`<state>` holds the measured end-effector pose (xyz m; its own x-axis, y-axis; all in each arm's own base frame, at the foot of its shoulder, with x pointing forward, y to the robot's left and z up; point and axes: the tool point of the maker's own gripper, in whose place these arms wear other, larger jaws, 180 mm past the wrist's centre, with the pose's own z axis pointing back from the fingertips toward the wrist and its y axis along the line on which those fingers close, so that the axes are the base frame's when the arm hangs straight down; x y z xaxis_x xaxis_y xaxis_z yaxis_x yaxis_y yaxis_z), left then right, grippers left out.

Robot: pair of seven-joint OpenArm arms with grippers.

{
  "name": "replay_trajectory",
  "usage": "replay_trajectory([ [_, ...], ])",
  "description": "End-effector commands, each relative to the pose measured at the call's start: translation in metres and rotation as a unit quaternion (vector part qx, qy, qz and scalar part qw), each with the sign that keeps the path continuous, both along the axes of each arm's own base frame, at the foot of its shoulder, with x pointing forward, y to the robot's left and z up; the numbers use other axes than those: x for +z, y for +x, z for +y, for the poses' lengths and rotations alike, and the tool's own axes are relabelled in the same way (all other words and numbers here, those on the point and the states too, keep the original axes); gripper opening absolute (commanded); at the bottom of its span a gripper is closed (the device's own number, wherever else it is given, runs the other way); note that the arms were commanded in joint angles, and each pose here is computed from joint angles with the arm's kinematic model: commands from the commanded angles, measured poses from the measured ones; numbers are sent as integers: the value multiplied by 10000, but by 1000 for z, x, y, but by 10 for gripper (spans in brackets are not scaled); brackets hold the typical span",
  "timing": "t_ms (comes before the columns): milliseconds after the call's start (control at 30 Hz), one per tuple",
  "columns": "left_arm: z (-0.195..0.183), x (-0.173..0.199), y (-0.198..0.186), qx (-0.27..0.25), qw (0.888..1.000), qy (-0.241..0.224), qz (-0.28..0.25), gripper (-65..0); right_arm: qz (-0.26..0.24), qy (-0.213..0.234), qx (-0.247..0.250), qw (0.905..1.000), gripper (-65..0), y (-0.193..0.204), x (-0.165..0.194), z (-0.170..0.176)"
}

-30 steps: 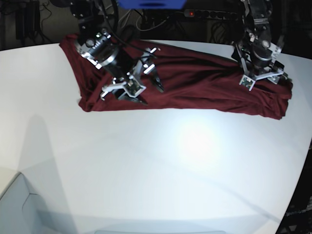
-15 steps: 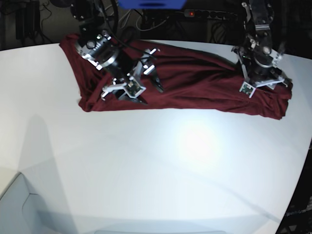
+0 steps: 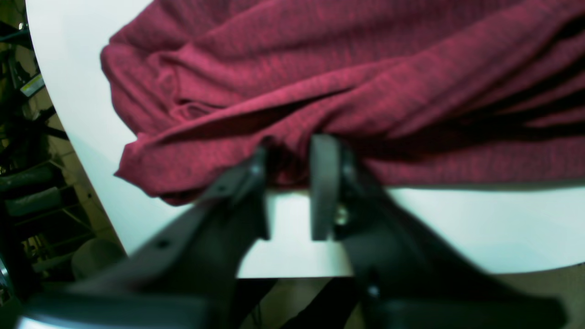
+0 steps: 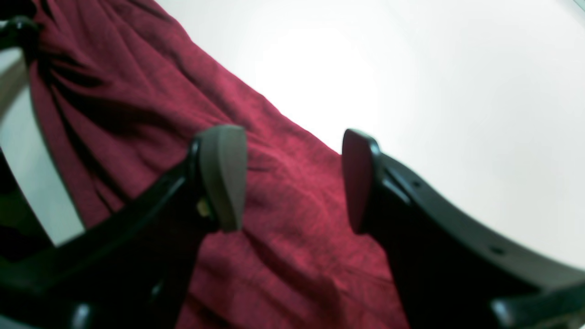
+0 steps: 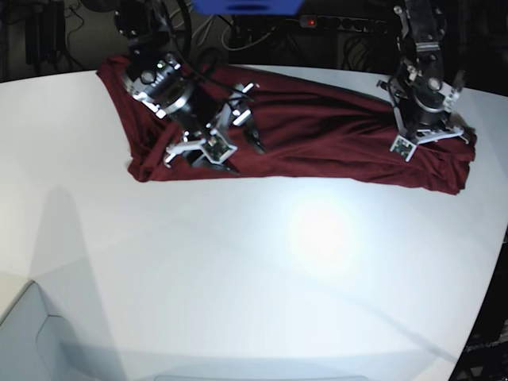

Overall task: Layout the t-shirt on the table in an organized manner, then fold the t-shirt properly
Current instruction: 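Grasp the shirt ends with both grippers, left gripper at the bundled end, then pull the held shirt end with the left gripper away from the right gripper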

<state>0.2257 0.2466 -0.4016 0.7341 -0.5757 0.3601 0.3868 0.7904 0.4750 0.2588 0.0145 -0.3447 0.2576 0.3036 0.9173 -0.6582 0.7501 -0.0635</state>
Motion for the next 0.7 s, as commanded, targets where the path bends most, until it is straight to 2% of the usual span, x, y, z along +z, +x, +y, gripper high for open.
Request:
replay_trajectory([
  [0, 2, 8, 6, -27, 9999, 61, -145, -582, -262, 209, 7, 9994, -315, 8, 17, 4],
  [133, 2, 9, 6, -28, 9999, 63, -153, -650, -293, 209, 8, 9994, -315, 10, 19, 4],
  [400, 2, 19, 10, -69, 9995, 111, -293, -645, -293, 201, 10, 9994, -315, 10, 19, 3],
  [533, 1, 34, 15, -440, 9982, 281, -297, -645, -293, 201, 10, 9994, -315, 10, 19, 3],
  [667, 13, 51, 32, -391, 9966, 559, -460, -645, -293, 194, 13, 9994, -315, 10, 18, 3],
])
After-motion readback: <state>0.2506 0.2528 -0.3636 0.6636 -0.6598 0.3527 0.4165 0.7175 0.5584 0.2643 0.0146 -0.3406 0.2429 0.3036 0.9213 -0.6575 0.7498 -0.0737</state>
